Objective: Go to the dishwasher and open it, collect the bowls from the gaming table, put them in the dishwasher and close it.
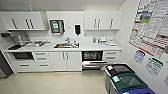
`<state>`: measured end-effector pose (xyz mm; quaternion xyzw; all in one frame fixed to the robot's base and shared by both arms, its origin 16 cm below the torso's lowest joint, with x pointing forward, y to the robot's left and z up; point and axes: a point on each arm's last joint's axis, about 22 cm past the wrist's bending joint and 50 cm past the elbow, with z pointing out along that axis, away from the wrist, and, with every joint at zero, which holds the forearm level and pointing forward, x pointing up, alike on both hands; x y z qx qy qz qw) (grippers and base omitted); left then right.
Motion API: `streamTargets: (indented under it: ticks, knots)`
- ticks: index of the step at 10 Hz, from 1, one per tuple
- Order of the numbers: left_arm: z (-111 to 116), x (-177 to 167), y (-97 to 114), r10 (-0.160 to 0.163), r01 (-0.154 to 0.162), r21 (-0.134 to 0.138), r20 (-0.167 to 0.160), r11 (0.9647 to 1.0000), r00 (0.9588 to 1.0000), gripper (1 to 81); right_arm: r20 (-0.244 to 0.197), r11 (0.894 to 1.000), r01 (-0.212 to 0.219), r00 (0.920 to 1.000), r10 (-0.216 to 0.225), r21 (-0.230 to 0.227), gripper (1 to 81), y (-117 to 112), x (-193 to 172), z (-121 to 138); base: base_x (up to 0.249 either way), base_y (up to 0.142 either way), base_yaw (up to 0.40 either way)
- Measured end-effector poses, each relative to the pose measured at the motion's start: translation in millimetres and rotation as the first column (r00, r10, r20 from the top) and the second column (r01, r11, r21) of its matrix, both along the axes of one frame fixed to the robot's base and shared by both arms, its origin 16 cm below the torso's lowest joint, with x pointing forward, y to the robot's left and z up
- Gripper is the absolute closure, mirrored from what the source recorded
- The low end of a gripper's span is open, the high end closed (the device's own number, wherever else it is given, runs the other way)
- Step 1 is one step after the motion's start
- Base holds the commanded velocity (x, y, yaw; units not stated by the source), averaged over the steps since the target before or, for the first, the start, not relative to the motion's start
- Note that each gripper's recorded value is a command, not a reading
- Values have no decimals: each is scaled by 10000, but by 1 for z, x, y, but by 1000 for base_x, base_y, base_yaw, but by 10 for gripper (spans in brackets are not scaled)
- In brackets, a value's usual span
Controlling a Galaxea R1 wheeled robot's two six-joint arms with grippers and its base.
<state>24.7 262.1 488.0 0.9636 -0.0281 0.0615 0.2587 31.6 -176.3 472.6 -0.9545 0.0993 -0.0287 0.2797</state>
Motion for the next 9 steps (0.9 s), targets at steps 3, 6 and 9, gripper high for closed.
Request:
streamTargets:
  ticks: [3,6,9]
  knots:
    - [0,0,0,1,-1,1,-3,10000,10000,811,0,10000,7,10000,-7,-10,811,-1,1,0,111,0,0]
    - [0,-1,0,1,-1,-4,-19,10000,10000,811,-23,10000,1,10000,-1,-16,811,-1,-1,0,96,0,0]
    - [0,0,0,1,-1,-4,-6,10000,10000,811,-23,10000,1,10000,-1,-16,811,-1,-1,0,95,0,0]
